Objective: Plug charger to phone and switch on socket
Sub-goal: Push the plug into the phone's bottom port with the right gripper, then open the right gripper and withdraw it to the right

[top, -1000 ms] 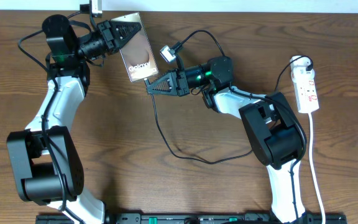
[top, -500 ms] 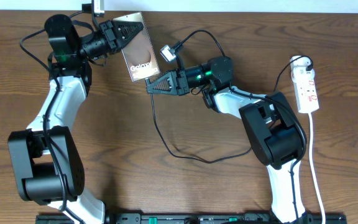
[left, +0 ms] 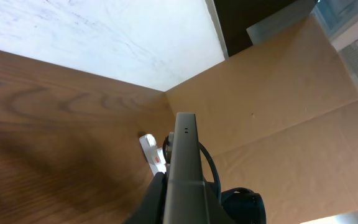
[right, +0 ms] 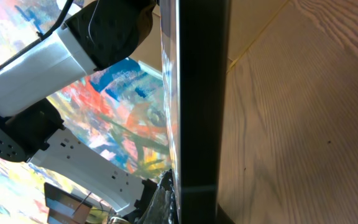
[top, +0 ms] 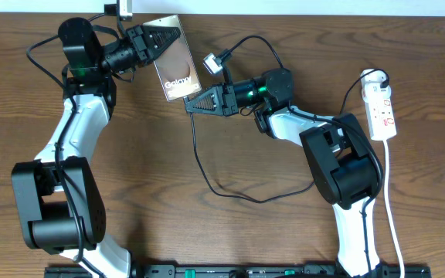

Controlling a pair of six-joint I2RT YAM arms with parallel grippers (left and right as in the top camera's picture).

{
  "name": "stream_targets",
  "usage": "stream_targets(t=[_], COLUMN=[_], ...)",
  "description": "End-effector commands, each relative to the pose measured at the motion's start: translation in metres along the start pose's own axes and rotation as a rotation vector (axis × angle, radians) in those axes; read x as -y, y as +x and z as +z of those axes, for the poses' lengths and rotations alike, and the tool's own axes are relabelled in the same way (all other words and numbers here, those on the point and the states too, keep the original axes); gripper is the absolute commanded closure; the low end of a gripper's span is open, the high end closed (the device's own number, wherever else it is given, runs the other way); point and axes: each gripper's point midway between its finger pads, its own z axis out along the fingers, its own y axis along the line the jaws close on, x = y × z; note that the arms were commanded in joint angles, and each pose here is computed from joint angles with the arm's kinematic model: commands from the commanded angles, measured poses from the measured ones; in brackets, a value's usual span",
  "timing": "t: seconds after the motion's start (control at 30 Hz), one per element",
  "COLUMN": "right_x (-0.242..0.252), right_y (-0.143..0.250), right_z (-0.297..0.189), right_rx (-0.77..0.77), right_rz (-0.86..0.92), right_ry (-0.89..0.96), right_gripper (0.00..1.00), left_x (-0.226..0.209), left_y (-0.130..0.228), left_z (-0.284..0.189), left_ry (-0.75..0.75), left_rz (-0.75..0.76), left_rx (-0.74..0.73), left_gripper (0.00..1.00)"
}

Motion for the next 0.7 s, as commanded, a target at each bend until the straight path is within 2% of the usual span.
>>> stream_targets(t=[0.0, 0.2, 0.23, 0.3, 0.37, 0.53, 0.67], right_x=[0.001, 0.001, 0.001, 0.002, 0.004, 0.006, 0.005], right_y=[-0.033, -0.033, -0.033, -0.033, -0.033, -0.03, -0.026], right_z=[-0.016, -0.016, -0.016, -0.016, -0.016, -0.016, -0.015], right_rx=[0.164, 0.165, 0.165, 0.164, 0.163, 0.146, 0.122], right_rz=[-0.008, 0.0, 0.004, 0.01, 0.026, 0.04, 0.04], right_ry=[0.03, 0.029, 0.029, 0.03, 0.034, 0.036, 0.032], right_gripper=[0.99, 0.99, 0.96, 0.82, 0.62, 0.01, 0.01], left_x=[0.018, 0.017, 0.015, 0.012, 0.011, 0.006, -0.002], left_y=[0.018, 0.016, 0.014, 0.01, 0.008, -0.001, -0.012], left_z=[0.004, 0.004, 0.005, 0.005, 0.005, 0.001, -0.013], left_ry=[0.074, 0.07, 0.062, 0.046, 0.038, 0.014, -0.01], left_rz=[0.001, 0.029, 0.032, 0.035, 0.035, 0.035, 0.03], left_rx=[-0.107, -0.098, -0.085, -0.06, -0.048, -0.011, 0.026], left_gripper=[0.93, 0.93, 0.92, 0.93, 0.92, 0.92, 0.93])
